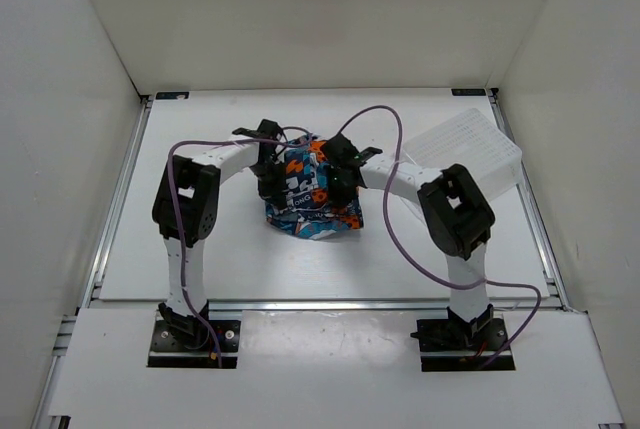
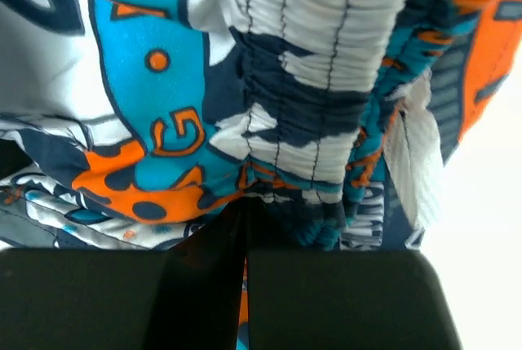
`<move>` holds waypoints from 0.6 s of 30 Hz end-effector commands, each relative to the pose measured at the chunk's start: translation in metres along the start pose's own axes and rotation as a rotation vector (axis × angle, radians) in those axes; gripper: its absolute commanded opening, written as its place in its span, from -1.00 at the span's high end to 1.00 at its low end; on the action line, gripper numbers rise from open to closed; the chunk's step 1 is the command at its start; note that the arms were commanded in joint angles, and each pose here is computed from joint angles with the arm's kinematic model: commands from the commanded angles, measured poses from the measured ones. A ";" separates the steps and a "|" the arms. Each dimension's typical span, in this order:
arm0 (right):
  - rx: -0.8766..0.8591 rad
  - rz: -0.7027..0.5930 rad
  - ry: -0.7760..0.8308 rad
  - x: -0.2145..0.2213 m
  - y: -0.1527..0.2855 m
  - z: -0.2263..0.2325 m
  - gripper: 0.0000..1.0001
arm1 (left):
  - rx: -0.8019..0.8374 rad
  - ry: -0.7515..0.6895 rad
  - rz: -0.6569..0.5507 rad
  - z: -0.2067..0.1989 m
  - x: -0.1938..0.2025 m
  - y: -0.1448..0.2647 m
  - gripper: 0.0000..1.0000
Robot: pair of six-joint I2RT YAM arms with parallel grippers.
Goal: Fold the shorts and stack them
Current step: Fold the shorts
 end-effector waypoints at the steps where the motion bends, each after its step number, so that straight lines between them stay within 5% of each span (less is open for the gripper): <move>1: -0.042 -0.112 0.018 -0.021 0.049 0.016 0.98 | -0.021 -0.063 -0.136 -0.013 -0.019 0.044 0.79; 3: -0.050 -0.225 0.045 -0.043 0.098 0.023 0.89 | -0.060 -0.073 -0.155 -0.014 -0.018 0.071 0.76; 5: -0.069 -0.331 0.055 -0.057 0.146 0.027 0.58 | -0.069 -0.103 -0.273 -0.024 -0.025 0.121 0.60; 6: -0.066 -0.372 0.059 -0.062 0.164 0.026 0.08 | -0.077 -0.119 -0.308 -0.027 -0.024 0.140 0.35; 9: -0.016 -0.495 0.060 -0.067 0.217 0.010 -0.67 | -0.107 -0.130 -0.448 -0.030 -0.014 0.207 -0.07; 14: 0.109 -0.582 -0.024 -0.043 0.266 -0.045 -0.98 | -0.188 0.014 -0.762 -0.001 0.025 0.292 -0.17; 15: 0.128 -0.592 -0.035 -0.038 0.270 -0.056 -0.98 | -0.211 0.052 -0.811 0.007 0.033 0.300 -0.48; 18: 0.157 -0.617 -0.084 -0.015 0.288 -0.081 -1.00 | -0.280 0.173 -0.957 0.028 0.071 0.314 -0.94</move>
Point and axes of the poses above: each gripper's point midway between its finger pads, its own y axis back along the fingers, its own z axis along the line the jaws close on, x = y × z, the point moved 5 cm from there along y, back along the fingers, and after that the axes turned 9 degrees about -y, right-handed, at the moved point
